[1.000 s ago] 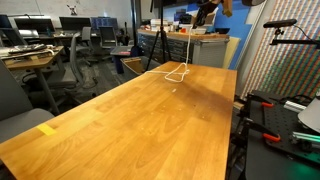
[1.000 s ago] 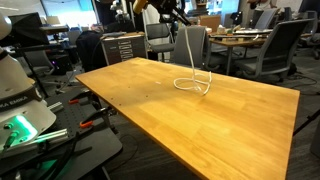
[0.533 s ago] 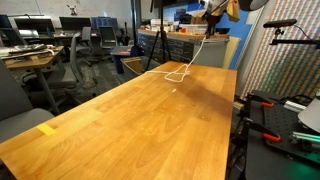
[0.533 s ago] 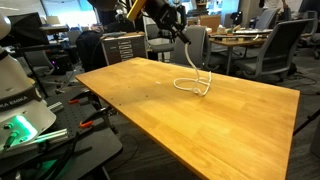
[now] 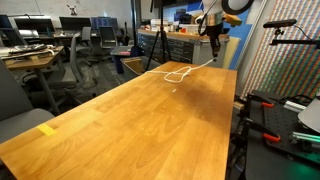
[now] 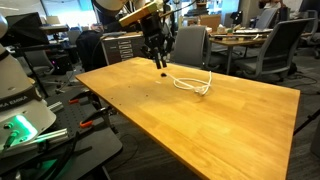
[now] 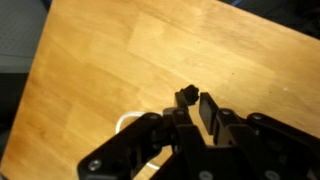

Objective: Make a knot using the object on the table

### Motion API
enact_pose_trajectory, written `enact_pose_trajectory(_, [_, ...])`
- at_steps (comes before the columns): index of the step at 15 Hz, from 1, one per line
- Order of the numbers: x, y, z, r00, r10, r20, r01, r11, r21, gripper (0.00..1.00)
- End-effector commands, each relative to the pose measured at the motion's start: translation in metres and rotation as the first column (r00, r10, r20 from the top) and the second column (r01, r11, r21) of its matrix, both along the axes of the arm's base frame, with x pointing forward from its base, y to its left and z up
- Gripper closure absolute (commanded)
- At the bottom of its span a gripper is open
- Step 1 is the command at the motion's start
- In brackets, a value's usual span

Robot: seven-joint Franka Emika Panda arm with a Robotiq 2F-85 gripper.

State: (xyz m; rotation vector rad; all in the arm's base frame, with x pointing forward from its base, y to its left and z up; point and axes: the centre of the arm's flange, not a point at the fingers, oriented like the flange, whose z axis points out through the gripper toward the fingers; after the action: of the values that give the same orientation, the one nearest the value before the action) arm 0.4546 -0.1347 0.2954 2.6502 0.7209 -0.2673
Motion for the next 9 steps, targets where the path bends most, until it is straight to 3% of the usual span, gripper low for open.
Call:
enact_pose_trajectory(1, [0.027, 0.004, 0.0, 0.981, -0.087, -0.175, 0.1, 0.993, 0.067, 0.45])
enact_pose_trajectory(3, [0.04, 0.01, -0.009, 0.959, -0.107, -0.264, 0.134, 0.987, 0.084, 0.3])
enact_pose_trajectory(5, [0.07, 0.021, -0.02, 0.982, -0.076, -0.173, 0.094, 0.991, 0.099, 0.15])
enact_pose_trajectory(6, [0.093, 0.023, -0.026, 0.996, -0.022, -0.081, 0.025, 0.999, 0.041, 0.08])
enact_pose_trajectory(7, [0.114, 0.026, -0.028, 0.999, 0.009, -0.039, -0.008, 1.0, 0.03, 0.01])
enact_pose_trajectory(8, [0.067, 0.027, -0.018, 0.994, -0.023, -0.104, 0.03, 0.997, 0.066, 0.18])
enact_pose_trajectory(9, [0.082, 0.031, -0.022, 0.997, 0.0, -0.076, 0.005, 0.998, 0.057, 0.09])
